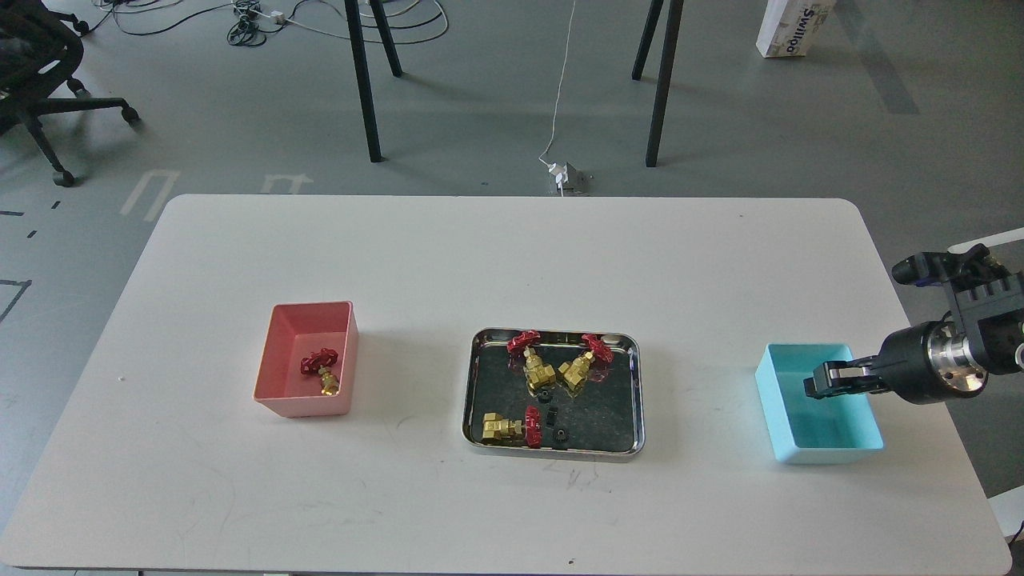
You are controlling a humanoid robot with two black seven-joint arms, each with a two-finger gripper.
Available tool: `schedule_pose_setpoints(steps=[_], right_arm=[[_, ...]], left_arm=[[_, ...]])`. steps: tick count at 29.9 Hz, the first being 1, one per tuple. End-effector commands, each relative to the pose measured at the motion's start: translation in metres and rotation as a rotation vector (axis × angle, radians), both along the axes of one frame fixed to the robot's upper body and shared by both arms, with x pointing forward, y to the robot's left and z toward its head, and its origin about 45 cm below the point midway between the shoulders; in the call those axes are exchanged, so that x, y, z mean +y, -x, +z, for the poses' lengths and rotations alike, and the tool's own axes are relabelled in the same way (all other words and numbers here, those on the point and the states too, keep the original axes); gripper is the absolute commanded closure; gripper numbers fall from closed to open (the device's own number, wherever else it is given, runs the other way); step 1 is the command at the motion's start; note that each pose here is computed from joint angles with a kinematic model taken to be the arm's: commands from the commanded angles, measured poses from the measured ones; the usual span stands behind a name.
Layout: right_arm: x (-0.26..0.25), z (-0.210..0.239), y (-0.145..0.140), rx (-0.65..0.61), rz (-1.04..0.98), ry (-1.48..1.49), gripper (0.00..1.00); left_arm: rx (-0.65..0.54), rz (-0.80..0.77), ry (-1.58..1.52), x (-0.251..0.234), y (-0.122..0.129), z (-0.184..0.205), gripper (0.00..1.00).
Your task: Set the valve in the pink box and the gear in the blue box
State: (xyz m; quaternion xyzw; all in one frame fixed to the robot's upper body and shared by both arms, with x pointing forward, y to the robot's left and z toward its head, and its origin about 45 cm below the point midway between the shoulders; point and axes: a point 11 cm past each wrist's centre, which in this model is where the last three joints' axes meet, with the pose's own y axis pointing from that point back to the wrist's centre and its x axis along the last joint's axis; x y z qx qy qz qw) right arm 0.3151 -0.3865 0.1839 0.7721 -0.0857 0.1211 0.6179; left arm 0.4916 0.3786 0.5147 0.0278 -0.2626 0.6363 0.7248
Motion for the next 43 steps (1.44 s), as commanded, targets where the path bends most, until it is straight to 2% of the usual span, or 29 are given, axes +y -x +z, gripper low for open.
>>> schedule_pose_setpoints(steps=[1,6,12,16,20,22,25,30,36,38,43], right_arm=[[0.002,-0.008,0.001,0.006,-0.001,-0.001,0.71],[0.006,-0.005,-0.005,-0.012,-0.009,-0.018,0.34],[0.021,0.017,-0.026,-0.092,-0.052,-0.106,0.17],[0.047,0.068,-0.064,-0.234,-0.144,-0.315,0.13],[0.065,0.151,-0.124,-0.492,-0.322,-0.627,0.09],[0.085,0.182,-0.152,-0.619,-0.386,-0.761,0.06],[0.087,0.219,-0.184,-0.779,-0.528,-0.896,0.06],[0.096,0.232,-0.218,-0.853,-0.78,-0.963,0.07],[0.085,0.21,-0.238,-0.962,-1.139,-0.935,0.06],[0.097,0.21,-0.241,-0.971,-1.16,-0.936,0.02],[0.101,0.216,-0.241,-0.986,-1.121,-0.938,0.01]], left_arm=[[0.001,0.0,-0.001,0.0,0.0,0.0,0.02],[0.006,-0.001,-0.004,-0.001,-0.001,-0.002,0.02],[0.02,0.003,-0.016,-0.001,-0.001,-0.006,0.02],[0.032,-0.002,-0.016,-0.004,-0.003,-0.011,0.02],[0.043,0.005,-0.03,-0.008,-0.005,-0.016,0.02],[0.043,0.001,-0.056,-0.02,-0.009,-0.02,0.02],[0.058,-0.002,-0.084,-0.034,-0.014,-0.023,0.02],[0.143,-0.034,-0.099,-0.067,-0.023,-0.038,0.02],[0.189,-0.117,-0.118,-0.116,-0.029,-0.061,0.02],[0.191,-0.13,-0.111,-0.125,-0.03,-0.064,0.02],[0.191,-0.12,-0.112,-0.118,-0.029,-0.064,0.02]])
